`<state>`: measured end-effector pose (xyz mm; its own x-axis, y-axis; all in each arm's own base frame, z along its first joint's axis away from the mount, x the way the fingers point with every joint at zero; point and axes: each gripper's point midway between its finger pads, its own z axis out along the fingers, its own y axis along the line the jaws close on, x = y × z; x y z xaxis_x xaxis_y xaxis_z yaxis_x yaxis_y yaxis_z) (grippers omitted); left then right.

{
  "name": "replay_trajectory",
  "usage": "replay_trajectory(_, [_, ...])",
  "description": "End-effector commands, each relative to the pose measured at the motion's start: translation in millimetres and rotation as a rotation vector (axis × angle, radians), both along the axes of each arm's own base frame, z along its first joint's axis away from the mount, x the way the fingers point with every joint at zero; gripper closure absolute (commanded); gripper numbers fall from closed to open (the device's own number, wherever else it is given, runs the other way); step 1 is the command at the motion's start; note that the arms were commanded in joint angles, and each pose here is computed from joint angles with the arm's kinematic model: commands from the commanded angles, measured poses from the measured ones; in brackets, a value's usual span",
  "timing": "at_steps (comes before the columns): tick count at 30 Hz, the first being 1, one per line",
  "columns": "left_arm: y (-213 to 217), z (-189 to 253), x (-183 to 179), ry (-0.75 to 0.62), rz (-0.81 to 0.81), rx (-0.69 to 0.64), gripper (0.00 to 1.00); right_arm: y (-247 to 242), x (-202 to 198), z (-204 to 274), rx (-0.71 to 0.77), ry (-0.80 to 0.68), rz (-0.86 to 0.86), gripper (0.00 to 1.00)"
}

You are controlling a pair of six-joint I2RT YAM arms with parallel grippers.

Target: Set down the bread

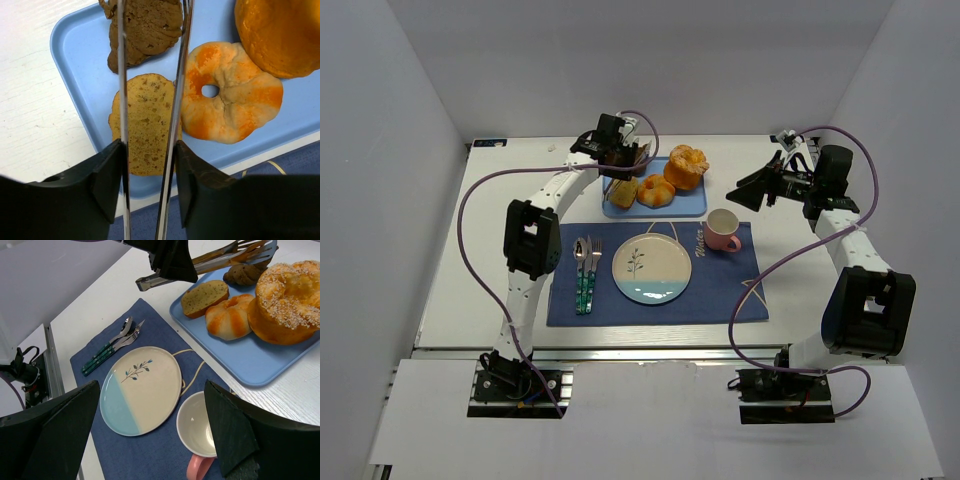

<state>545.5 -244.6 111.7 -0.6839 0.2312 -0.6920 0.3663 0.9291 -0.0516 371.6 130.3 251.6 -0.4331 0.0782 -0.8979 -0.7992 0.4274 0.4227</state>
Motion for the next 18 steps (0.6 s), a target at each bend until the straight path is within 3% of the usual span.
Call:
replay_trajectory(1, [0.6, 23.7, 7.5, -0.064, 0.009, 0.019, 0.48, 0.4, -4.9, 16.2, 0.006, -0.066, 0.018, 0.10])
replay_trajectory(8, [1.6, 26.4, 5.5, -0.066, 0.009, 0.024, 0.65, 0.7, -5.7, 16.5, 0.009, -0.065, 0.020, 0.11])
replay_trajectory(15, [2.0, 46.1, 6.2, -0.099, 0.014, 0.011, 0.89, 0.9, -6.7, 16.2, 0.011, -0.064, 0.021, 0.11])
replay_trajectory(18, [2.6, 57.5, 5.1, -0.121, 0.019, -0.001, 0.92, 0.6, -7.3, 16.2, 0.013, -0.061, 0.021, 0.11])
